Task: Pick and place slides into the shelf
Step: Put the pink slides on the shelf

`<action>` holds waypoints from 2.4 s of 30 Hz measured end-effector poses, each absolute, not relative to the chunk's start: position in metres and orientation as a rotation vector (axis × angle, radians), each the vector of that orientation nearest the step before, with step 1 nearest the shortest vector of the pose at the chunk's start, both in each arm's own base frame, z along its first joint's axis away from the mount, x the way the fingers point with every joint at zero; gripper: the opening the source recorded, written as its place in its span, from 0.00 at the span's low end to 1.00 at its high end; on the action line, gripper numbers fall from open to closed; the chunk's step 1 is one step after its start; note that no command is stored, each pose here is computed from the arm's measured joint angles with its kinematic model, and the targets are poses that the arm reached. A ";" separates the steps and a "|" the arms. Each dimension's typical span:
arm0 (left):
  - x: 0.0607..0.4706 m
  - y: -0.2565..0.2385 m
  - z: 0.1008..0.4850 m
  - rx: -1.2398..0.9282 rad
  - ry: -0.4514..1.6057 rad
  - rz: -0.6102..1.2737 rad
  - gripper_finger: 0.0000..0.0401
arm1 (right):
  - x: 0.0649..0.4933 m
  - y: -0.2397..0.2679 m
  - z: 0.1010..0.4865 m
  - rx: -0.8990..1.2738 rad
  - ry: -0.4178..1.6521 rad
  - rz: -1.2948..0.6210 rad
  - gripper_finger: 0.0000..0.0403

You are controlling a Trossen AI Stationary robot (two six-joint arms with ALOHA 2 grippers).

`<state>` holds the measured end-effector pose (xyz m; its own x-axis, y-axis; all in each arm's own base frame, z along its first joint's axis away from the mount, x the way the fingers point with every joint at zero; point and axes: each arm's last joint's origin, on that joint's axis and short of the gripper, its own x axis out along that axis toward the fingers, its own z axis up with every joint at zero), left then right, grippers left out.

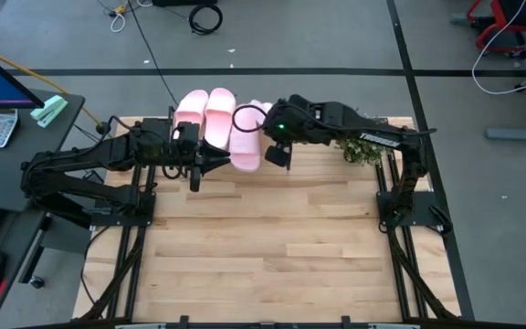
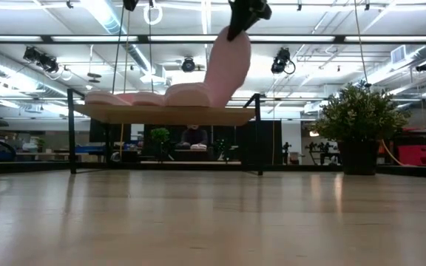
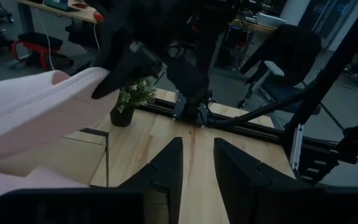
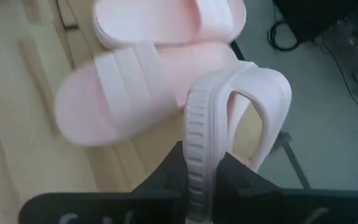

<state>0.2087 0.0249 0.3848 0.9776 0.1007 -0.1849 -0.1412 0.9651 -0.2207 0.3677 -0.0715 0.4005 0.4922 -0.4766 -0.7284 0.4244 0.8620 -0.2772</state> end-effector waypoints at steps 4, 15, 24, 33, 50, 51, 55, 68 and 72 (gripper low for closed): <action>0.209 0.025 0.385 -0.234 0.173 0.123 0.24 | 0.371 -0.071 0.404 -0.050 0.857 -0.539 0.09; 0.209 0.025 0.385 -0.225 0.174 0.122 0.24 | 0.367 -0.079 0.403 -0.121 0.894 -0.606 0.09; 0.209 0.025 0.385 -0.225 0.174 0.122 0.25 | 0.359 -0.072 0.398 -0.186 0.998 -0.613 0.09; 0.209 0.025 0.385 -0.225 0.174 0.122 0.24 | 0.356 -0.061 0.395 -0.278 1.076 -0.575 0.09; 0.209 0.025 0.385 -0.225 0.171 0.121 0.25 | 0.379 -0.031 0.359 -0.657 1.301 -0.495 0.09; 0.209 0.025 0.385 -0.226 0.172 0.121 0.25 | 0.379 -0.029 0.358 -0.657 1.302 -0.492 0.09; 0.209 0.025 0.385 -0.224 0.172 0.121 0.24 | 0.381 -0.023 0.357 -0.699 1.293 -0.533 0.09; 0.209 0.025 0.385 -0.209 0.173 0.120 0.24 | 0.387 -0.021 0.348 -0.614 1.307 -0.453 0.09; 0.209 0.025 0.385 -0.209 0.174 0.120 0.24 | 0.391 -0.022 0.341 -0.552 1.316 -0.432 0.09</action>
